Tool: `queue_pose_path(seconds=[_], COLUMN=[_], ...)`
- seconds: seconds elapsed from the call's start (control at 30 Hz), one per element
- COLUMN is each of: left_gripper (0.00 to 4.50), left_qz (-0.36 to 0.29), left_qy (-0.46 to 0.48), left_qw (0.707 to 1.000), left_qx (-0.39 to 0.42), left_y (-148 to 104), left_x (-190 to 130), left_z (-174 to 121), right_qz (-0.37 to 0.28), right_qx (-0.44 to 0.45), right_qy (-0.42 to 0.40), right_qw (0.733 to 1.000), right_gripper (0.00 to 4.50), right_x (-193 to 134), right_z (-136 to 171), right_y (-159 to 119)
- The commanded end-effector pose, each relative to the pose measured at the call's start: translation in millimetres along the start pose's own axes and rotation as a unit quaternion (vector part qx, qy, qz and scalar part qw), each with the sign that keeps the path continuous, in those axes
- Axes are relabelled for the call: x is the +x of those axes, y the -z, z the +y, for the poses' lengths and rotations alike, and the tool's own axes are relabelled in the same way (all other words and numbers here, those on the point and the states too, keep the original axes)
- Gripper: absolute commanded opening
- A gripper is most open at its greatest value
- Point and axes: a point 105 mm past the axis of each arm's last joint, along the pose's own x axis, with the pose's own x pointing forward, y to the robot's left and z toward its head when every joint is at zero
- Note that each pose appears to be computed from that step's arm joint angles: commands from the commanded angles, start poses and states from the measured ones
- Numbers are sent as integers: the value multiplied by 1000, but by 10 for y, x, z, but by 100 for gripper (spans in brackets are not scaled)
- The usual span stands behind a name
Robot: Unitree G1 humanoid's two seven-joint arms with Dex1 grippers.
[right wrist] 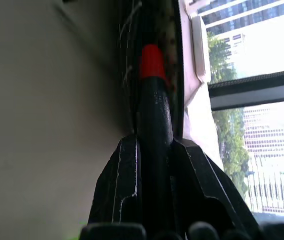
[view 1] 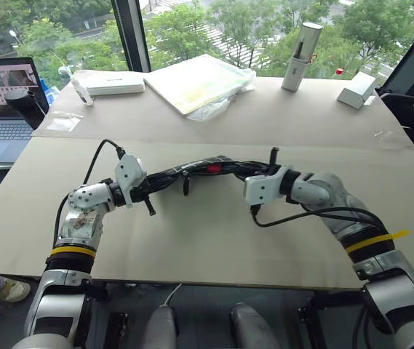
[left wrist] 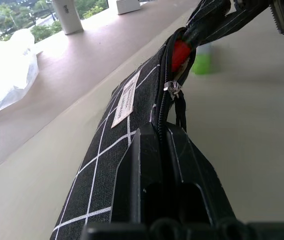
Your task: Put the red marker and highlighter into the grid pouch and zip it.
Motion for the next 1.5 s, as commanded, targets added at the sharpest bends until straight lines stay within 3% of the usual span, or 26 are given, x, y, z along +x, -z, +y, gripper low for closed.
queue_pose_path(seconds=[0.03, 0.33, 0.4, 0.57, 0.77, 0.9, 1.03, 1.23, 1.5], left_gripper=[0, 0, 0, 0, 0, 0, 0, 0, 0], left_qz=[-19, -21, -20, -18, -15, -14, -13, -11, -16], left_qy=[1, 1, -2, -7, -9, -10, -12, -6, -8], left_qw=[1000, 1000, 1000, 1000, 1000, 1000, 1000, 1000, 1000], left_qx=[16, 16, 16, 13, 7, 5, 1, -1, 4], left_y=[-146, -152, -147, -125, -73, -51, -31, -20, -69], left_x=[31, 16, -5, -30, -30, -35, -44, -20, 9], left_z=[44, 25, 31, 38, 11, -3, -12, -20, 29], right_qz=[-33, -64, -66, -26, -52, -74, -17, 35, 69], right_qx=[-33, -27, 3, 24, 155, 389, 448, 377, 339], right_qy=[7, 19, 13, 55, 126, 155, 195, 89, 3], right_qw=[999, 997, 998, 998, 979, 905, 872, 921, 938], right_gripper=[56, 56, 156, 291, 291, 291, 291, 291, 291], right_x=[186, 469, 447, 270, -202, -615, -875, -932, -868], right_z=[-110, -161, -135, -306, -540, -541, -446, -100, 20], right_y=[-183, -358, -335, -73, 104, 224, 392, 407, 793])
